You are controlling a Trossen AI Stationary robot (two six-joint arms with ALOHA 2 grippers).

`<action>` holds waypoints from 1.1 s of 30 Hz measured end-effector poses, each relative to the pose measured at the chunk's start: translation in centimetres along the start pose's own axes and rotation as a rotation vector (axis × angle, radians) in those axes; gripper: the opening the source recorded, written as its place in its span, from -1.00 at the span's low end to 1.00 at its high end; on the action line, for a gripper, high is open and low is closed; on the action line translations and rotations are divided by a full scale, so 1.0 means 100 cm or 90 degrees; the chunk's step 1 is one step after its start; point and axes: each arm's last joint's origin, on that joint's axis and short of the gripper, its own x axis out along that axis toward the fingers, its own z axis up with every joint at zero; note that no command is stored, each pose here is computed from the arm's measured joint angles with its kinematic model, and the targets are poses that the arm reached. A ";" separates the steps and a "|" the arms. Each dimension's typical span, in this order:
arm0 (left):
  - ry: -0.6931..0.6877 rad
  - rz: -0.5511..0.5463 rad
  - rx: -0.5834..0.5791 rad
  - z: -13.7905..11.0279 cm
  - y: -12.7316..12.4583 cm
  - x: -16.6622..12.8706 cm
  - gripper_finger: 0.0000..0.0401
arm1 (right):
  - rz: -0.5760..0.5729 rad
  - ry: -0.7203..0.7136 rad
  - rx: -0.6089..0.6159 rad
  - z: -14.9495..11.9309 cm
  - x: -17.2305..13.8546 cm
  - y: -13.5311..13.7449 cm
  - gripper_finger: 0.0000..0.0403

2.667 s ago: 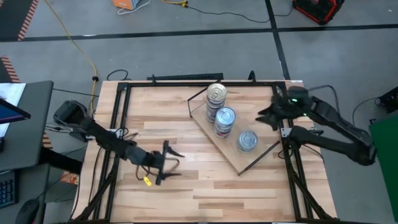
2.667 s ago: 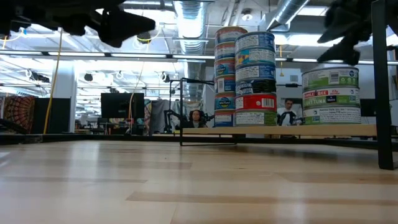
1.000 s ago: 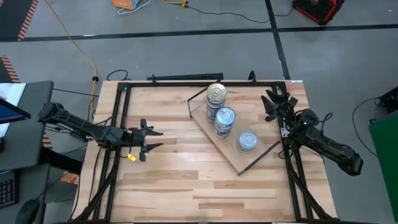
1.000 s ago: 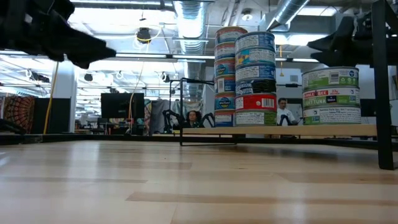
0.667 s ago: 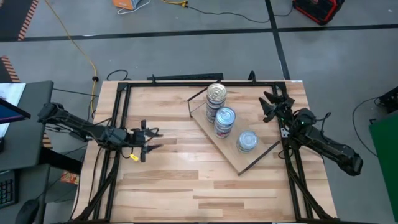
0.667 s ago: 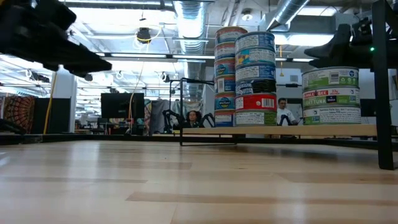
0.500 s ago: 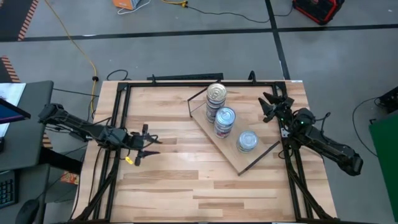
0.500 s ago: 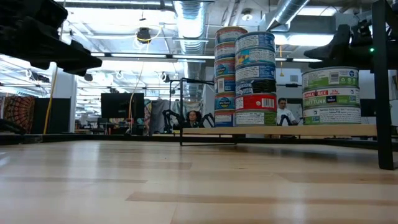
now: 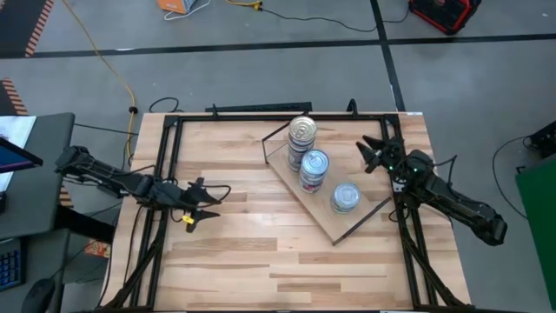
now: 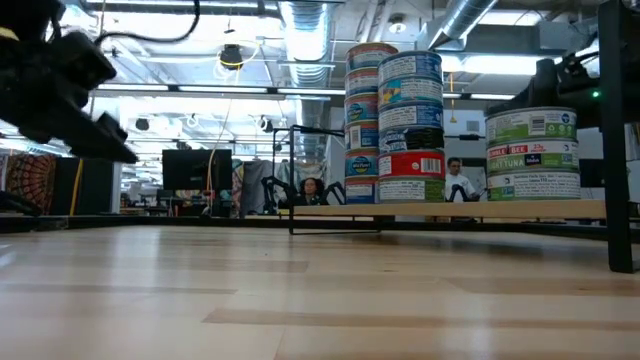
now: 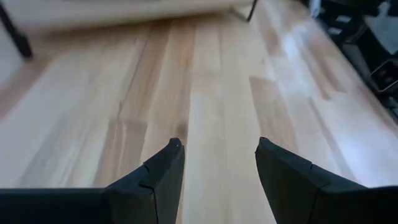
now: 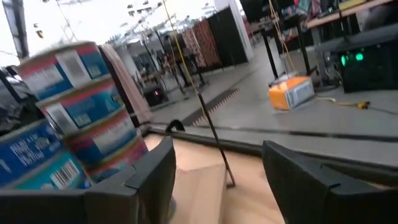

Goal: Stack canned seafood by type on shelf
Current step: Return to Home Position

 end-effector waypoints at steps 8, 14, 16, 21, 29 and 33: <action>0.091 0.030 0.011 -0.014 0.005 -0.002 -0.06 | -0.008 0.031 -0.004 -0.005 0.000 -0.002 0.31; 0.069 0.030 0.028 -0.013 0.009 -0.016 -0.06 | -0.008 0.031 -0.004 -0.005 0.000 -0.002 0.31; 0.044 0.021 0.022 -0.011 0.009 -0.019 -0.06 | -0.009 0.032 -0.004 -0.005 0.000 -0.002 0.31; -0.036 -0.004 -0.001 -0.005 0.009 -0.030 -0.06 | -0.009 0.032 -0.004 -0.005 0.000 -0.002 0.31; -0.094 -0.023 -0.016 0.001 0.010 -0.039 -0.06 | -0.010 0.033 -0.004 -0.005 0.000 -0.002 0.31; -0.087 -0.020 -0.014 0.001 0.010 -0.039 -0.06 | -0.011 0.034 -0.004 -0.005 0.000 -0.002 0.31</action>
